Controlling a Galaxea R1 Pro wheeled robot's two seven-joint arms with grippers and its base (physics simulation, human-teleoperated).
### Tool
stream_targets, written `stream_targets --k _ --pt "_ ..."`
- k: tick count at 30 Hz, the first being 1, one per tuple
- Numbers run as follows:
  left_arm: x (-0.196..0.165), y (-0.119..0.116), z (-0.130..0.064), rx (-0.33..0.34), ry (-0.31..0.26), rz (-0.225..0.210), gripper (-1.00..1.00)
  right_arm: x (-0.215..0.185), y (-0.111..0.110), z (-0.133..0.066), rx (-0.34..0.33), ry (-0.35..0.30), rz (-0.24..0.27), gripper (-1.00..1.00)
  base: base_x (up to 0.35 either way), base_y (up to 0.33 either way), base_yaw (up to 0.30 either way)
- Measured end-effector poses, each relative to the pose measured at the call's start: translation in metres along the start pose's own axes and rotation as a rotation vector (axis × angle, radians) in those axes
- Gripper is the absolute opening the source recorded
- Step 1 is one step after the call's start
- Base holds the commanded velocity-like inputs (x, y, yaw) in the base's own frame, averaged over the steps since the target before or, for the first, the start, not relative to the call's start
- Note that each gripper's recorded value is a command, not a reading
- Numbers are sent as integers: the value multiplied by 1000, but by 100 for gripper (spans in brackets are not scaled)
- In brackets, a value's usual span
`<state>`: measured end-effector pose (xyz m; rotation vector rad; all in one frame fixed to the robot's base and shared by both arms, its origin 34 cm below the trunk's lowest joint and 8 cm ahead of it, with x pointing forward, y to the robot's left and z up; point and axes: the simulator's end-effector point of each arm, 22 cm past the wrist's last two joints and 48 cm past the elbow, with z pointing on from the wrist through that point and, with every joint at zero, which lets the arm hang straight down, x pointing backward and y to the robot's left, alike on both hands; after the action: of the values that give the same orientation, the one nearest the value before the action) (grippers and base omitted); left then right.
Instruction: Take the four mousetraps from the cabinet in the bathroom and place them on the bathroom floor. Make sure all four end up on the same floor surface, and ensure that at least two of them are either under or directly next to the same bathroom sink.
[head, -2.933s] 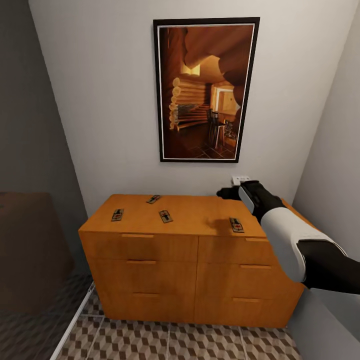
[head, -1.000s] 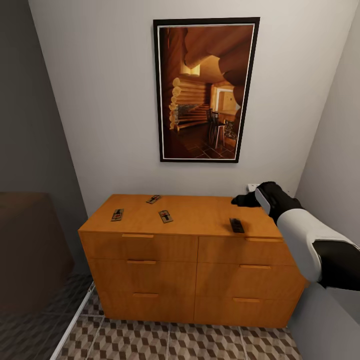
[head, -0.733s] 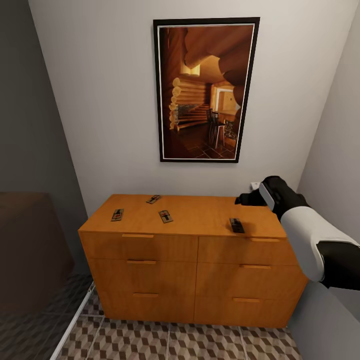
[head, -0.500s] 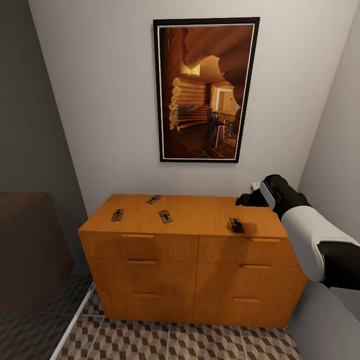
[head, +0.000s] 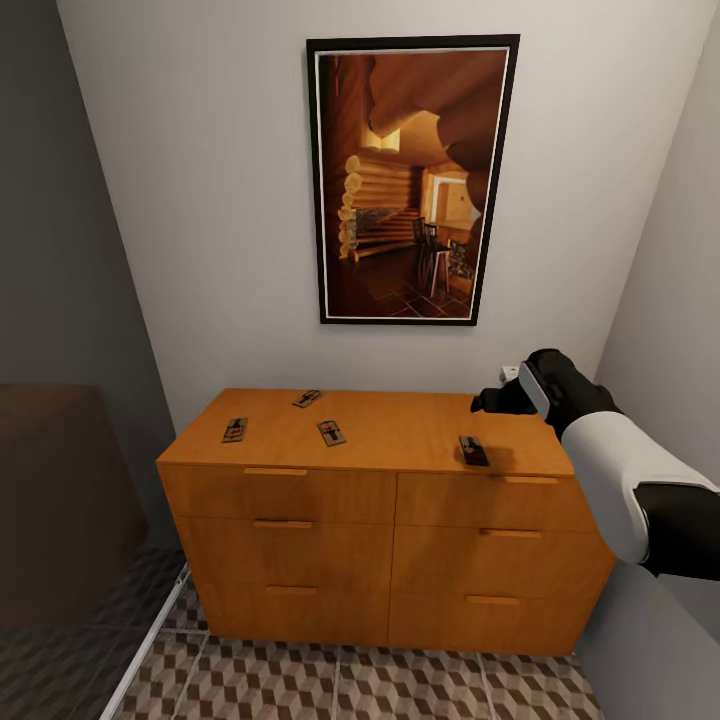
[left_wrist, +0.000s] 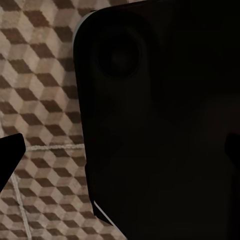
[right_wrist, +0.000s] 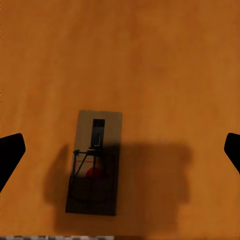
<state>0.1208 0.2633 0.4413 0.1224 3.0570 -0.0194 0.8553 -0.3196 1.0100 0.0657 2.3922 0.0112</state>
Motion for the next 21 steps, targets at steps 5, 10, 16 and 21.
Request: stream_targets --k 5,10,16,21 --pt "4 0 0 0 9 0 100 0 0 0 1 1 -2 100 0 0 0" --pt "5 0 0 0 11 0 100 1 -1 0 3 1 -2 100 0 0 0" --pt "6 0 0 0 12 1 100 2 -2 1 5 4 -2 100 0 0 0" --pt "6 0 0 0 12 1 100 3 -2 2 4 7 -2 100 0 0 0"
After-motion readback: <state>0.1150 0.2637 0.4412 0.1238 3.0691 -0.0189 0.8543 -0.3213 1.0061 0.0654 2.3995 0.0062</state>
